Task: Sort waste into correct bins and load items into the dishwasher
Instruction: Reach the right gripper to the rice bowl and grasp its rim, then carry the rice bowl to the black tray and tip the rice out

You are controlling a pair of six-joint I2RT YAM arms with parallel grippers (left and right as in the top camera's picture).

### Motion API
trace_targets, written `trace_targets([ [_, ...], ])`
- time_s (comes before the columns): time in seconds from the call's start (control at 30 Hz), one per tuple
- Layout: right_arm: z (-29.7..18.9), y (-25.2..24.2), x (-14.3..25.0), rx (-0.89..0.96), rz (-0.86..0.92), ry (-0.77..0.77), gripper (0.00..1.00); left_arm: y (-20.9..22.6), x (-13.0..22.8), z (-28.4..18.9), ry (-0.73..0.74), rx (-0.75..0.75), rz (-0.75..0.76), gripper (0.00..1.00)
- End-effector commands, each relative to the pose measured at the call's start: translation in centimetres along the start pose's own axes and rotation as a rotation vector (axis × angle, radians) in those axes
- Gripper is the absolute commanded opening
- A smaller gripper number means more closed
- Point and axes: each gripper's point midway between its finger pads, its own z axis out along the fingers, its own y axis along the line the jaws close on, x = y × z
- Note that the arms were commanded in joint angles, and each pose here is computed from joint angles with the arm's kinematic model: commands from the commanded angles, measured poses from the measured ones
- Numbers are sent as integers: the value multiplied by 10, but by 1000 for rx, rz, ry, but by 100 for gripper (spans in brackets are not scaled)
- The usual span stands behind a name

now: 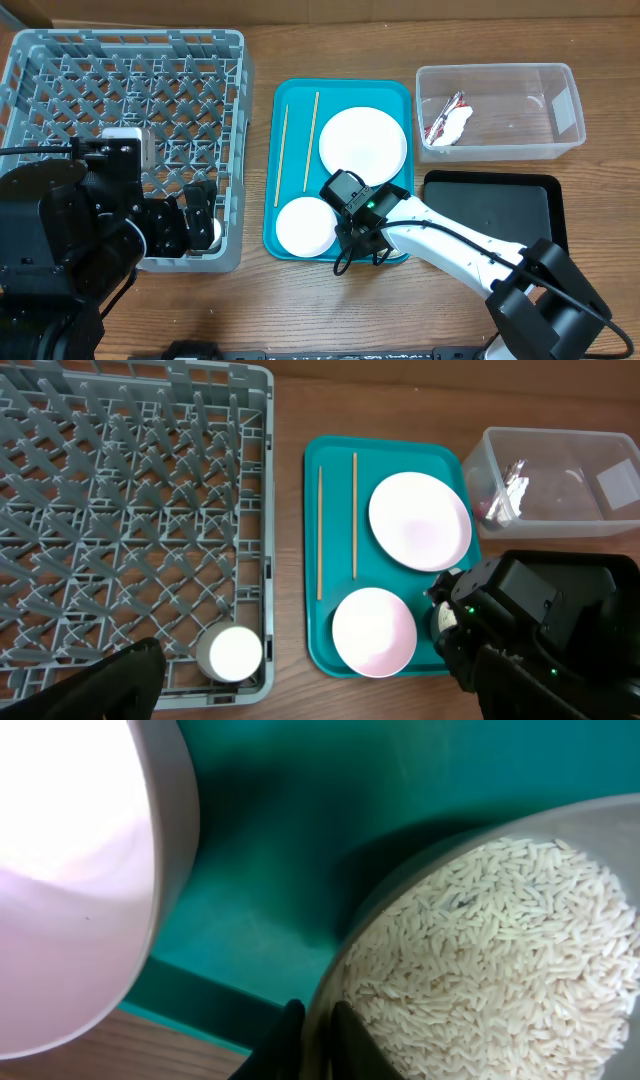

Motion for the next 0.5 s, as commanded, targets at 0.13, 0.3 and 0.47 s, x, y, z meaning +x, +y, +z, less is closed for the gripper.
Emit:
trace_targets([
  [0.13,-3,-1,-1,0,5,-8,4,1,-3,-1,-10,-6,-10,100],
  [0.3,-43,4,-21,-44,78,-97,4,1,-3,-1,-10,-6,-10,100],
  [0.47,-120,-4,-50,-184,187,-244,4,1,-3,-1,-10,-6,-10,100],
])
